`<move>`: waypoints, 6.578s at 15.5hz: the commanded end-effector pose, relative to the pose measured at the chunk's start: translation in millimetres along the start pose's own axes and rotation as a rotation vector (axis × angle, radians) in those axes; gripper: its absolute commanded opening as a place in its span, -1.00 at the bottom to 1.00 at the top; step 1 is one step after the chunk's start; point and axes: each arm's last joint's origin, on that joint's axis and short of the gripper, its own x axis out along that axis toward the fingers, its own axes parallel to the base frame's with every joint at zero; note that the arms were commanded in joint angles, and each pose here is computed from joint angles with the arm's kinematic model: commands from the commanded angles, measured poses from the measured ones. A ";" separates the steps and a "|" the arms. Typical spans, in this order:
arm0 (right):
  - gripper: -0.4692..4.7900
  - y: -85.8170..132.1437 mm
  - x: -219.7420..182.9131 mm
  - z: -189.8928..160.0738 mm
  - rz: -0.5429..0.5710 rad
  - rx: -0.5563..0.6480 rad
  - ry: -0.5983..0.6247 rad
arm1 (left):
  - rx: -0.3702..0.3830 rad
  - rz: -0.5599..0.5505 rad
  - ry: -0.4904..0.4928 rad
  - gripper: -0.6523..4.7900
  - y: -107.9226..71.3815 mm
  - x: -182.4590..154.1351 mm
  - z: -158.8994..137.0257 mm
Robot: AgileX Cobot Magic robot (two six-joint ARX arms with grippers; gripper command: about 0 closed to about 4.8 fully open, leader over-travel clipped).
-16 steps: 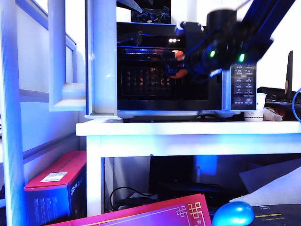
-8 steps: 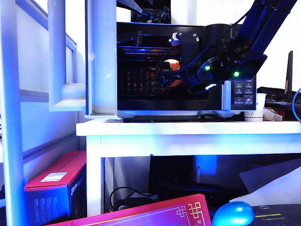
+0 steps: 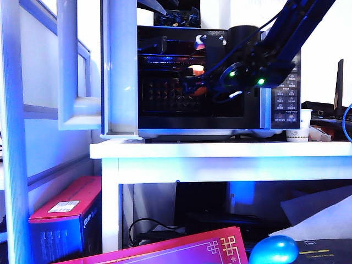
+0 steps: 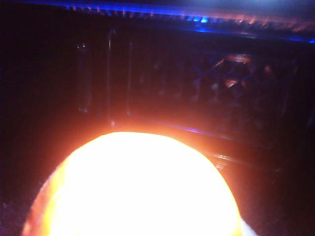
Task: Open the microwave door, place the orange inside the microwave, then close the microwave door.
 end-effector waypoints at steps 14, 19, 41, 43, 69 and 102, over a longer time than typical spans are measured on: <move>-0.02 0.0 56.8 -25.5 0.000 -0.008 -0.038 | -0.003 -0.002 0.018 0.00 -1.5 -2.9 -0.9; -0.03 -1.1 63.0 -26.9 -0.013 -0.004 -0.007 | -0.003 -0.001 0.019 0.00 -1.4 -2.7 -1.1; 1.00 8.5 70.1 -31.6 0.106 0.013 0.114 | -0.016 -0.002 0.050 0.00 -1.5 -2.8 -4.2; 1.00 8.4 69.9 -29.4 0.109 0.010 0.116 | -0.016 -0.003 0.051 0.00 -1.5 -2.8 -4.3; 1.00 5.6 45.1 40.1 0.154 -0.070 0.400 | -0.015 0.023 0.050 0.00 -0.7 -2.7 -4.2; 1.00 5.9 65.3 -9.4 -0.014 0.092 0.226 | -0.021 0.019 0.061 0.00 -1.0 -2.7 -5.3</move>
